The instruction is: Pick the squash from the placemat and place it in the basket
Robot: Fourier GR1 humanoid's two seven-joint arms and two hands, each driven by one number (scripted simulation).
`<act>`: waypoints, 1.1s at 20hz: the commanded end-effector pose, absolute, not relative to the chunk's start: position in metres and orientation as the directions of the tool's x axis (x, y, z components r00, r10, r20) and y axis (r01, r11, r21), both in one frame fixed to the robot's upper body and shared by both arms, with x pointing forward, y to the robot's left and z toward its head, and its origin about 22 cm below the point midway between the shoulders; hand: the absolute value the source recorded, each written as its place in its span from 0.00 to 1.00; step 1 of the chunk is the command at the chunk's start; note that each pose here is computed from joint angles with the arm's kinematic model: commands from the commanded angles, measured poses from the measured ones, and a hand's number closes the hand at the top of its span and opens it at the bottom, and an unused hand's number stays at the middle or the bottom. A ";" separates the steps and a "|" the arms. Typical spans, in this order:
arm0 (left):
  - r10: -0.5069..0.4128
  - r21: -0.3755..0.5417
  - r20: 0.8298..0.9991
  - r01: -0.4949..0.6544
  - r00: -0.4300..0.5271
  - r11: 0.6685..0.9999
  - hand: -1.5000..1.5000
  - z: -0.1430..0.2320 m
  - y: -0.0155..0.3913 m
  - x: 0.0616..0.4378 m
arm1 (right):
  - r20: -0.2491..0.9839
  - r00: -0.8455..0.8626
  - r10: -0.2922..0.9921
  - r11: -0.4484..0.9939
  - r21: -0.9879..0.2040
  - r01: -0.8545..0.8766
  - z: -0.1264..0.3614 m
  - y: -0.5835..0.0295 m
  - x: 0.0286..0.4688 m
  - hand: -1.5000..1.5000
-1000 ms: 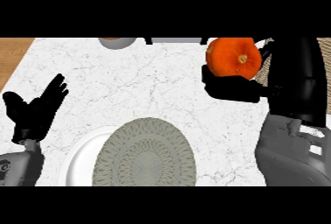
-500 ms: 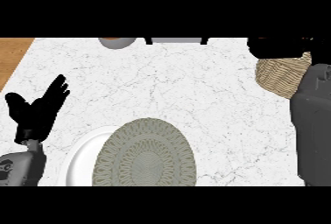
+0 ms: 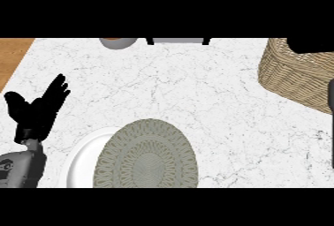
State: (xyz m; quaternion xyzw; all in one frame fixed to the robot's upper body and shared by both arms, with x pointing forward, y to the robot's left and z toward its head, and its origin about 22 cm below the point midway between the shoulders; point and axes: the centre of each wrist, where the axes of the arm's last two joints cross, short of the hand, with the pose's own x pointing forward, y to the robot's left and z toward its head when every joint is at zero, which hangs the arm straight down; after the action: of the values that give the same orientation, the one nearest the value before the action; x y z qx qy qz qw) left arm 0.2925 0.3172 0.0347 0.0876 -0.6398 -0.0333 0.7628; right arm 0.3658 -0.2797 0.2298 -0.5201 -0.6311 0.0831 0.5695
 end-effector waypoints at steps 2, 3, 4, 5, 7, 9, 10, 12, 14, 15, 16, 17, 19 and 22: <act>-0.166 0.179 0.968 -0.059 0.188 0.982 0.50 0.022 0.319 0.277 | 0.655 0.185 0.733 0.455 -0.674 0.583 0.213 -0.323 0.380 1.00; -0.150 0.166 0.970 -0.071 0.190 0.984 0.50 0.042 0.320 0.295 | 0.686 0.165 0.708 0.503 -0.655 0.563 0.200 -0.310 0.369 1.00; -0.166 0.181 0.971 -0.073 0.174 0.981 0.50 0.051 0.314 0.297 | 0.665 0.177 0.726 0.468 -0.666 0.581 0.193 -0.334 0.378 1.00; -0.178 0.189 0.967 -0.046 0.183 0.981 0.50 0.030 0.310 0.291 | 0.678 0.178 0.713 0.483 -0.659 0.577 0.179 -0.304 0.381 1.00; -0.169 0.182 0.967 -0.052 0.190 0.982 0.50 0.042 0.306 0.282 | 0.673 0.179 0.717 0.474 -0.661 0.582 0.171 -0.340 0.386 1.00; -0.176 0.190 0.968 -0.061 0.181 0.980 0.50 0.044 0.312 0.284 | 0.688 0.172 0.705 0.493 -0.650 0.578 0.179 -0.354 0.384 1.00; -0.166 0.181 0.969 -0.071 0.181 0.981 0.50 0.032 0.325 0.280 | 0.718 0.291 0.632 0.357 -0.603 0.713 0.170 -0.354 0.379 1.00; -0.168 0.178 0.972 -0.050 0.167 0.983 0.50 0.048 0.316 0.297 | 0.744 0.285 0.604 0.408 -0.596 0.691 0.153 -0.369 0.391 0.00; -0.167 0.178 0.970 -0.049 0.177 0.983 0.50 0.039 0.322 0.298 | 0.735 0.284 0.616 0.429 -0.616 0.661 0.163 -0.377 0.397 0.00; -0.168 0.182 0.971 -0.069 0.171 0.981 0.50 0.041 0.308 0.277 | 0.721 0.296 0.627 0.409 -0.628 0.662 0.146 -0.373 0.393 0.00; -0.151 0.162 0.973 -0.054 0.174 0.985 0.50 0.033 0.309 0.281 | 0.722 0.260 0.641 0.429 -0.618 0.659 0.163 -0.397 0.391 0.00; -0.150 0.160 0.973 -0.041 0.173 0.986 0.50 0.039 0.306 0.298 | 0.717 0.264 0.645 0.428 -0.625 0.652 0.150 -0.375 0.411 0.00; -0.162 0.172 0.974 -0.051 0.158 0.984 0.50 0.042 0.308 0.285 | 0.724 0.221 0.654 0.453 -0.608 0.652 0.147 -0.386 0.402 0.00; -0.178 0.190 0.966 -0.044 0.189 0.981 0.50 0.041 0.313 0.286 | 0.749 0.146 0.647 0.497 -0.559 0.663 0.164 -0.388 0.396 0.00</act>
State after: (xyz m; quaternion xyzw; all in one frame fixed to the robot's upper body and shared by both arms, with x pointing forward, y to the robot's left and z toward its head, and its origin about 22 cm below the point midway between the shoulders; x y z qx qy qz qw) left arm 0.2884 0.3076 0.0369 0.0867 -0.6389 -0.0393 0.7634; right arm 0.3997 -0.3808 0.1574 -0.5159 -0.6311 -0.0002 0.5793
